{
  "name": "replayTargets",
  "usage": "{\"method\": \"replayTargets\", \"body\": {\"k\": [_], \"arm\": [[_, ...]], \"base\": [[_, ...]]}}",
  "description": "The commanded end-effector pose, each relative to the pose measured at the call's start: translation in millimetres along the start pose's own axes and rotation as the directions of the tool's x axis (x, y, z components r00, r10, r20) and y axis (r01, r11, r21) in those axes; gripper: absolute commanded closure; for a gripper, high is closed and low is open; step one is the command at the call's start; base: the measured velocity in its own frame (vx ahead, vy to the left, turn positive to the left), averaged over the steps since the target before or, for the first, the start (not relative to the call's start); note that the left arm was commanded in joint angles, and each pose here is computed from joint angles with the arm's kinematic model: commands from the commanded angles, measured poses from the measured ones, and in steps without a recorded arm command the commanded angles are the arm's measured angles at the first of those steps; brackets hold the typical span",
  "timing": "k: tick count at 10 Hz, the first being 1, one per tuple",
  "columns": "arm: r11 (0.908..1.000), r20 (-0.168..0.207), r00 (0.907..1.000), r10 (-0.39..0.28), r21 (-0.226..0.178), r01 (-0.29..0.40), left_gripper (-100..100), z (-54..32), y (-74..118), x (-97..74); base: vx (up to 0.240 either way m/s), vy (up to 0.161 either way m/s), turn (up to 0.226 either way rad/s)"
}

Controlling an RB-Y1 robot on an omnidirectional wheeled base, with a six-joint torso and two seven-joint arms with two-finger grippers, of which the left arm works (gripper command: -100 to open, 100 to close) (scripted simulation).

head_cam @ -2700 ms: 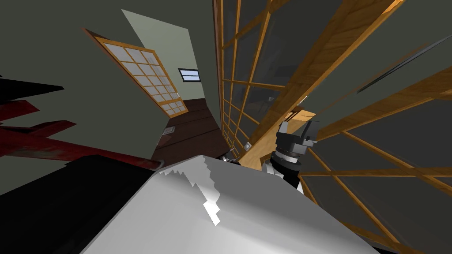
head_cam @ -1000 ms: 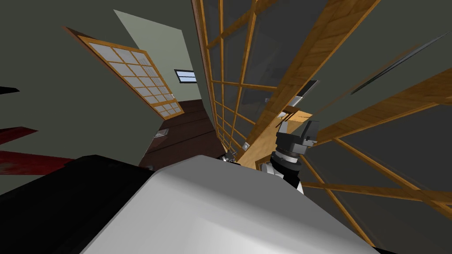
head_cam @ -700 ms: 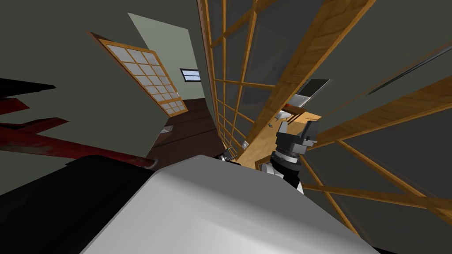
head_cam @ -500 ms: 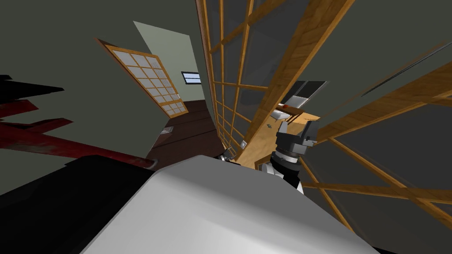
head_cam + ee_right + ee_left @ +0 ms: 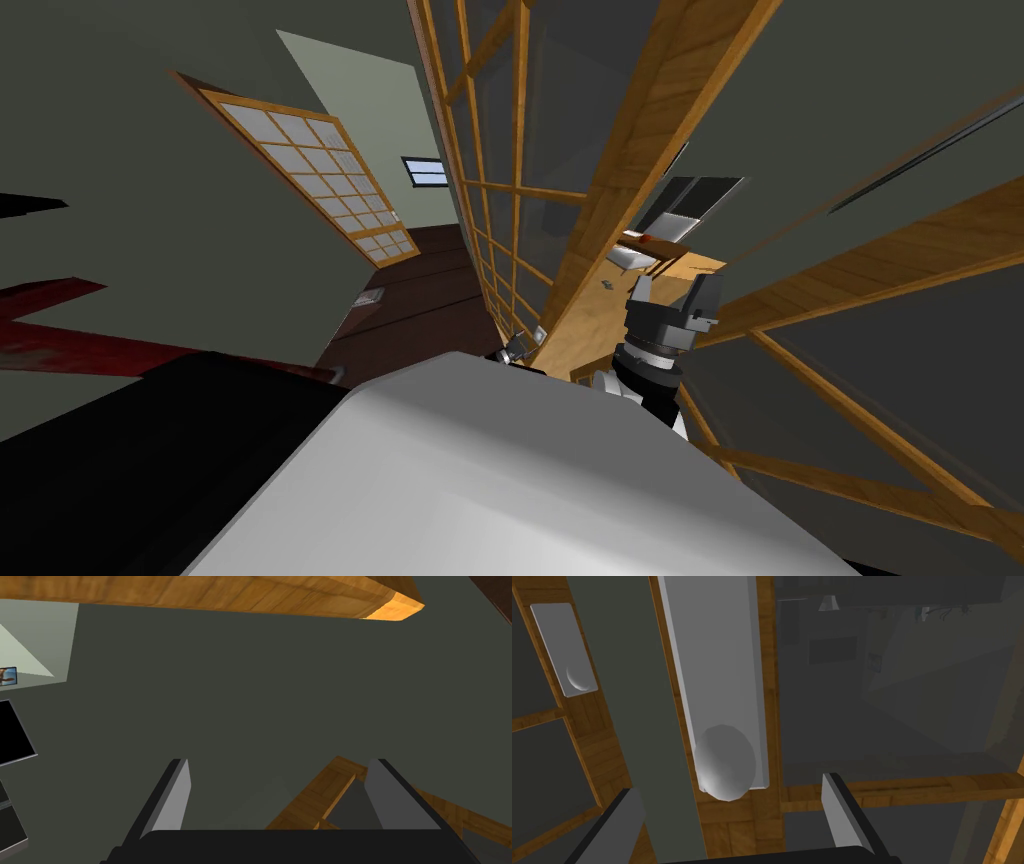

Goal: Push the door open

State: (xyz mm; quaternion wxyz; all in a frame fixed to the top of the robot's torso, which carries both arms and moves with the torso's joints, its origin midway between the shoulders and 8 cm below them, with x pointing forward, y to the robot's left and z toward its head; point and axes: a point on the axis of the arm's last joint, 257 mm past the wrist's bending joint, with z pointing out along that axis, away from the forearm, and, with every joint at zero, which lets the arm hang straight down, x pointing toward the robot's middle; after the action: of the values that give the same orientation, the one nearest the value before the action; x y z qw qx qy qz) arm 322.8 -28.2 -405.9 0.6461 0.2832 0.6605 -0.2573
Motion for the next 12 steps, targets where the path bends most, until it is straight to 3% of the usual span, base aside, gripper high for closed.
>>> {"method": "replayTargets", "body": {"k": [1,2,3,8,9,11,12], "arm": [[1.0000,0.008,0.9999,-0.008,-0.005,0.008,-100,8.7,-1.9,-5.1],[1.0000,0.006,1.0000,-0.004,-0.003,0.004,-100,4.8,-0.7,-3.3],[1.0000,0.006,1.0000,-0.004,-0.003,0.004,100,4.8,-0.7,-3.3],[1.0000,0.006,1.0000,-0.004,-0.003,0.004,100,4.8,-0.7,-3.3],[0.9994,0.000,1.0000,0.002,-0.036,-0.002,-100,-8.6,13.4,1.7],[0.9972,0.027,0.9994,-0.021,-0.071,0.023,-100,-6.1,14.8,-5.5],[0.9982,0.016,0.9998,-0.013,-0.058,0.014,-100,-6.5,14.1,-3.6]], "base": [[0.129,-0.117,-0.026],[0.061,-0.056,0.002],[-0.009,0.007,0.004],[-0.013,0.012,-0.001],[-0.106,-0.039,0.225],[-0.194,-0.040,0.171],[-0.089,-0.016,0.026]]}}
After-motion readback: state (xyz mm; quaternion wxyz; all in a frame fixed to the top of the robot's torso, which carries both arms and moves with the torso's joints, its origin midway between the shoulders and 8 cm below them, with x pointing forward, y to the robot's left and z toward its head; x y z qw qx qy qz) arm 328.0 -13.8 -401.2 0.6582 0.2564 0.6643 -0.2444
